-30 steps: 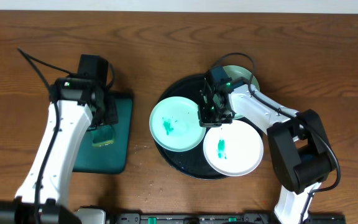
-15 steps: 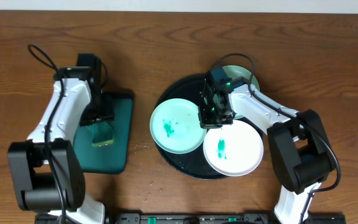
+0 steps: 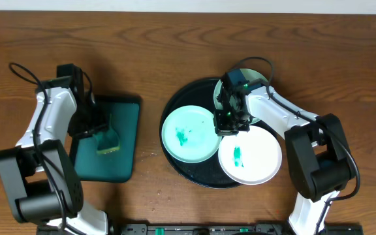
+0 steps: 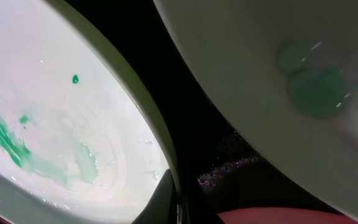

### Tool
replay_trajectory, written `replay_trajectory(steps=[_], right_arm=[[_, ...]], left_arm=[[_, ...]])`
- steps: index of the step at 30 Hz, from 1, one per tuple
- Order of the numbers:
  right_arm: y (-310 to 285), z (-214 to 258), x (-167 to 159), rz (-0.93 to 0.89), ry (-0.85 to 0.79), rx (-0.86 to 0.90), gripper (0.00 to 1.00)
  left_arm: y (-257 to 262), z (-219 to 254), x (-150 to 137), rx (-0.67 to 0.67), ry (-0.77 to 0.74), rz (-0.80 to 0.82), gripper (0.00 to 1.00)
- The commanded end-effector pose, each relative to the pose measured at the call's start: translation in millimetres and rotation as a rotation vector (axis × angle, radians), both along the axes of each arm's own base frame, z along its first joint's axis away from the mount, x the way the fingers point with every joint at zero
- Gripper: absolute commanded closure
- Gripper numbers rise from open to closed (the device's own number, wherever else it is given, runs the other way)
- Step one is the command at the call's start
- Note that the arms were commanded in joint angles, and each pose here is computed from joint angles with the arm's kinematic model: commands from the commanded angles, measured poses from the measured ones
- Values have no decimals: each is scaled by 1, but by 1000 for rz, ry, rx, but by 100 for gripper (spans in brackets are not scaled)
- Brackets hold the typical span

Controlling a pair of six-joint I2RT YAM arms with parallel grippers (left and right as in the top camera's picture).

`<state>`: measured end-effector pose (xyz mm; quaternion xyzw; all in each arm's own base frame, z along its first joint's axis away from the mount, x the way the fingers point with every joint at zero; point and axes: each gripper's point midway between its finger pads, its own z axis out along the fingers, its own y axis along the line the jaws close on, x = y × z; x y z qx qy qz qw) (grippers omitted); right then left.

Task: Clean dirty plates on tray and stack at the side
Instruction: 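Grasp the green sponge in the basin with the left gripper and lift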

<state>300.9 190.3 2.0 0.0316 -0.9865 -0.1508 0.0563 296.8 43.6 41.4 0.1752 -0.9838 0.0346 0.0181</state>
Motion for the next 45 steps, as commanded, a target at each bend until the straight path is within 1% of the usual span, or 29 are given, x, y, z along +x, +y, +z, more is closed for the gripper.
replay_trajectory(steps=[1, 3, 6, 10, 12, 21, 22, 23, 25, 30, 33, 36, 38, 41, 43, 45], right_arm=[[-34, -22, -4, -3, 11, -146, 99], [-34, -22, -4, -3, 11, -146, 99], [-34, -22, -4, -3, 13, -142, 99], [-31, -21, -5, -4, 20, -125, 99], [-30, -21, -5, -4, 21, -122, 99], [-30, -21, -7, -1, 25, -124, 99], [-30, -21, -7, -1, 25, -124, 99], [-30, -21, -7, 0, 25, -124, 99], [-30, -21, -7, 2, 24, -124, 99], [-30, -21, -7, 2, 27, -125, 99], [-31, -21, -7, 2, 27, -125, 99], [-31, -21, -7, 2, 27, -125, 99], [-31, -21, -7, 2, 28, -125, 99], [-31, -21, -8, 2, 28, -125, 99], [-31, -21, -8, 2, 30, -126, 99], [-31, -21, -8, 3, 32, -127, 99]], left_arm=[[-9, -20, -6, -40, 51, -20, 56], [-12, -26, -6, -60, 61, -17, 58], [-12, -33, -4, -67, 71, -17, 75], [-12, -38, -2, -67, 69, -16, 81], [-11, -39, 1, -64, 57, -17, 92], [-10, -40, 6, -59, 40, -8, 93], [-10, -40, 6, -59, 43, 8, 67], [-10, -40, 5, -59, 44, 11, 49], [-10, -40, 5, -57, 47, 10, 46], [-9, -40, 7, -55, 36, 10, 47], [-9, -40, 9, -53, 29, 10, 50], [-9, -41, 10, -52, 23, 9, 61], [-9, -42, 11, -52, 21, 9, 71], [-9, -47, 10, -54, 31, 10, 79], [-9, -53, 7, -58, 54, 10, 92], [-10, -60, 4, -62, 78, 11, 93]])
